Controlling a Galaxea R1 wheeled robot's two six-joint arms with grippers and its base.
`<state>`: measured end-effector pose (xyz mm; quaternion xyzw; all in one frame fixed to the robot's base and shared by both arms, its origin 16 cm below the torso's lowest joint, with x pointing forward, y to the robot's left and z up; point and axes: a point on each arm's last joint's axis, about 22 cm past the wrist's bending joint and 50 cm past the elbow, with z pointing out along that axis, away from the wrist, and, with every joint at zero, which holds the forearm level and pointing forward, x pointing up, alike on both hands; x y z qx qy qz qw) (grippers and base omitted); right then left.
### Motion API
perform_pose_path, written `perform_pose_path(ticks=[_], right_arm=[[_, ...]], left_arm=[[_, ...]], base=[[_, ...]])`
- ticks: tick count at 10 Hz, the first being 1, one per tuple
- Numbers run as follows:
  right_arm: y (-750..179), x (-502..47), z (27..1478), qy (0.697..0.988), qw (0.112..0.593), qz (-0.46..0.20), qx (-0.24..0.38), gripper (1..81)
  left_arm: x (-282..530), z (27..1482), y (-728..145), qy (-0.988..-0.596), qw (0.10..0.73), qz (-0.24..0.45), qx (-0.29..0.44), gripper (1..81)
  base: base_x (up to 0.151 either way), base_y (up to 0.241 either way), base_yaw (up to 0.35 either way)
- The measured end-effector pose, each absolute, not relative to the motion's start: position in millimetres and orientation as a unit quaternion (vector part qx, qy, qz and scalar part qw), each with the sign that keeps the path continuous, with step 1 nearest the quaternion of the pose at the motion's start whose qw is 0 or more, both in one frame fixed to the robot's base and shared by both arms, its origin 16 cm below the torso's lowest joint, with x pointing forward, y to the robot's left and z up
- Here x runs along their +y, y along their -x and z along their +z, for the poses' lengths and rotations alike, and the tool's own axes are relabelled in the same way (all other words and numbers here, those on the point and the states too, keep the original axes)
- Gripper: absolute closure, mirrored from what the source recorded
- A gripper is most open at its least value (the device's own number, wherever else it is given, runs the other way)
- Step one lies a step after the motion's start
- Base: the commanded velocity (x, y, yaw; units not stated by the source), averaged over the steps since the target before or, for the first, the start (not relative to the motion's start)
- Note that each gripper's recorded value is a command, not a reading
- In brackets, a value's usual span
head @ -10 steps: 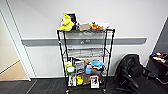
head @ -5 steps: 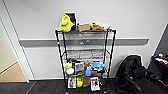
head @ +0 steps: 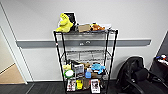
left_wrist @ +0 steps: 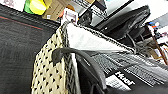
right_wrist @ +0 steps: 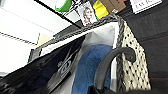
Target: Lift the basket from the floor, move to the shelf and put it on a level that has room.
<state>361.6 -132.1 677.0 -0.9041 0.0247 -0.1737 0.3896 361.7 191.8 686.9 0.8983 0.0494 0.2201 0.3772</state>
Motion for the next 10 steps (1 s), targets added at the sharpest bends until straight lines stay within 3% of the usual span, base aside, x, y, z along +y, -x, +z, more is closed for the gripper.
perform_pose_path(ticks=[10], right_arm=[[-355.8, -134.6, 741.4, 0.885, 0.428, -0.183, -0.002, 81.1]], left_arm=[[186.5, 734.4, -359.0, -0.881, 0.409, 0.233, 0.035, 81.1]], base=[[0.115, 0.0, 0.0]])
